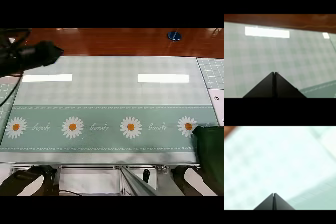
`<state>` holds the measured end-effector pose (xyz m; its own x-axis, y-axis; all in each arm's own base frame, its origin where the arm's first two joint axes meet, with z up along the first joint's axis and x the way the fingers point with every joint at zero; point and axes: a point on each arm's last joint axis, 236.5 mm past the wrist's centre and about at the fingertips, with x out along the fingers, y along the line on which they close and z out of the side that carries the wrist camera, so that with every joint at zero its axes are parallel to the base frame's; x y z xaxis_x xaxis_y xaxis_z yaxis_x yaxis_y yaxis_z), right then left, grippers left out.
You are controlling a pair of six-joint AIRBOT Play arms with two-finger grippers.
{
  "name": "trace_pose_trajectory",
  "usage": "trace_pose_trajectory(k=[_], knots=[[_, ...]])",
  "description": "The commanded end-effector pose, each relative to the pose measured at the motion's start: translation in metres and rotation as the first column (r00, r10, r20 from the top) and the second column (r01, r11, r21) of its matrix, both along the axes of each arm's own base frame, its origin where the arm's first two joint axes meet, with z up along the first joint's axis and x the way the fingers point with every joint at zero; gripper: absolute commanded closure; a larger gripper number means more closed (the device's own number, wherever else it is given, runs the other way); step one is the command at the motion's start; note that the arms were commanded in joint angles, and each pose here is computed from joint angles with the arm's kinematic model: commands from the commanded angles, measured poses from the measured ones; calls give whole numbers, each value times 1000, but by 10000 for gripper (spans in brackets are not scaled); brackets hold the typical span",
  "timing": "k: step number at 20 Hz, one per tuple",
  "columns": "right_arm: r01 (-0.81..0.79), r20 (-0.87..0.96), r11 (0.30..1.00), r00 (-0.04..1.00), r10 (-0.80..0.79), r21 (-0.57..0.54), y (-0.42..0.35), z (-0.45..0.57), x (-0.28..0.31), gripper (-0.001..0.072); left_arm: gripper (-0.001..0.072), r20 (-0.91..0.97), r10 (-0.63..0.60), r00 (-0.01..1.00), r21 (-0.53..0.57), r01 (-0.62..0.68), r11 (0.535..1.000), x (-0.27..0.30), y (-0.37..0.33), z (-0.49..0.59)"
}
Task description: Fold the shirts.
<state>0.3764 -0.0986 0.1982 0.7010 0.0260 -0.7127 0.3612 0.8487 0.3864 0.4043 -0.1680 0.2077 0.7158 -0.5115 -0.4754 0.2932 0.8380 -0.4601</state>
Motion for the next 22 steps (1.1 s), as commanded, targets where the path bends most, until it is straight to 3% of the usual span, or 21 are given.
trace_pose_trajectory(k=[1, 4, 6, 8, 11, 22], knots=[[-373, 198, 927, 906, 375, -47, 163, 13, 79, 690, 687, -105, -121, 987, 170, 137, 976, -3, -39, -55], [-517, -187, 826, 855, 484, -224, 202, -98, 73, 690, 687, -278, 6, 961, 313, 85, 946, 4, -12, -122], [-546, -421, 801, 804, 420, -244, 190, -157, 56, 690, 686, -362, 50, 931, 350, 86, 933, 3, 2, -152], [-558, -514, 799, 765, 389, -226, 182, -181, 46, 690, 686, -398, 57, 916, 359, 98, 928, 1, 4, -164], [-559, -544, 777, 764, 346, -291, 163, -181, 47, 690, 686, -397, 64, 915, 371, 97, 923, 2, 9, -166], [-556, -555, 781, 760, 338, -286, 162, -182, 44, 689, 685, -409, 65, 910, 376, 103, 921, 0, 10, -168]])
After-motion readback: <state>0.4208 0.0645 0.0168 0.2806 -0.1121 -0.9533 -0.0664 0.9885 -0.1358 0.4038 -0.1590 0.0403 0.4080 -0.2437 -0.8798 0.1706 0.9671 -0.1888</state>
